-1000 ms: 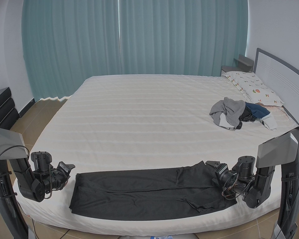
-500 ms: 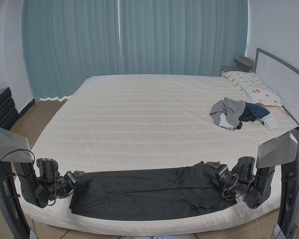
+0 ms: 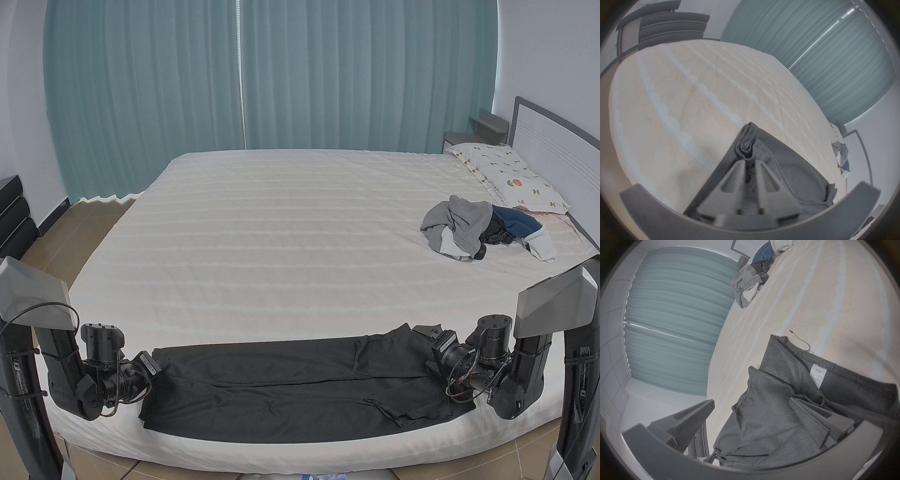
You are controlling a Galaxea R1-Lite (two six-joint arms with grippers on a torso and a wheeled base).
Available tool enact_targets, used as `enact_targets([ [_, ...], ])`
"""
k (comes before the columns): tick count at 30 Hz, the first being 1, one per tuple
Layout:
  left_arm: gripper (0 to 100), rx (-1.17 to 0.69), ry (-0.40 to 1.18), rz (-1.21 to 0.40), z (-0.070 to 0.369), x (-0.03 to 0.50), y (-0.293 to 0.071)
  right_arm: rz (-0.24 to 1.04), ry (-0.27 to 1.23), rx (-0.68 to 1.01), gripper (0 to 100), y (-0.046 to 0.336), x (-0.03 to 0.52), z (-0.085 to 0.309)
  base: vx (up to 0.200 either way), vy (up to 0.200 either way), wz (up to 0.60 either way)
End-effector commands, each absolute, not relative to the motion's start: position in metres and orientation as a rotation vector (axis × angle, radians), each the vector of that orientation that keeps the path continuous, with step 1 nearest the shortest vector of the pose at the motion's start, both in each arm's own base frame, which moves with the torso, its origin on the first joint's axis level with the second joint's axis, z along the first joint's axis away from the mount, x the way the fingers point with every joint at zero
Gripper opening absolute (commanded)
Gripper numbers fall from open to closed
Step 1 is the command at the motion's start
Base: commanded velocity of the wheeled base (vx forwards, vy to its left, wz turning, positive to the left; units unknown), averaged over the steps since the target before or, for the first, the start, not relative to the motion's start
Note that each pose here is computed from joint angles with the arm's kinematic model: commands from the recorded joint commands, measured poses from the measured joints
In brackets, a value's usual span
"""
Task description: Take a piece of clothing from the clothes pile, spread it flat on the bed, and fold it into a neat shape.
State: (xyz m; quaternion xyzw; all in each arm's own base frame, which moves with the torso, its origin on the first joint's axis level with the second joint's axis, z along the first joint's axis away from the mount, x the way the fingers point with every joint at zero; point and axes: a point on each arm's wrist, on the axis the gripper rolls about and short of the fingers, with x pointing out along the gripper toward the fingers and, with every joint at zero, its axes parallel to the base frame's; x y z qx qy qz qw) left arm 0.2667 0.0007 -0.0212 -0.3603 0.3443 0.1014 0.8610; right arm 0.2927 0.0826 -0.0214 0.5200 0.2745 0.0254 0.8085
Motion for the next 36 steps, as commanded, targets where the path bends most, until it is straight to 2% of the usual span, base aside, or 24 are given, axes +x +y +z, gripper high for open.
enact_targets([
  [1, 0, -0.719, 0.723, 0.229, -0.022, 0.264, 0.002, 0.065, 0.573, 1.115, 100, 0.083, 0.293, -0.02, 0.0, 0.0, 0.0],
  [10, 0, -0.617, 0.754, 0.256, -0.025, 0.253, 0.003, 0.064, 0.572, 1.115, 100, 0.083, 0.293, -0.02, 0.0, 0.0, 0.0],
  [24, 0, -0.575, 0.781, 0.246, -0.027, 0.247, 0.003, 0.063, 0.57, 1.115, 100, 0.083, 0.293, -0.019, 0.0, 0.0, 0.0],
  [25, 100, -0.574, 0.779, 0.247, -0.027, 0.247, 0.003, 0.063, 0.57, 1.115, 100, 0.083, 0.293, -0.019, 0.0, 0.0, 0.0],
  [29, 100, -0.574, 0.764, 0.243, -0.024, 0.249, 0.004, 0.065, 0.567, 1.115, 100, 0.083, 0.293, -0.018, 0.0, 0.0, 0.0],
  [36, 100, -0.617, 0.631, 0.225, 0.005, 0.258, 0.015, 0.065, 0.567, 1.115, 100, 0.083, 0.293, -0.018, 0.0, 0.0, 0.0],
])
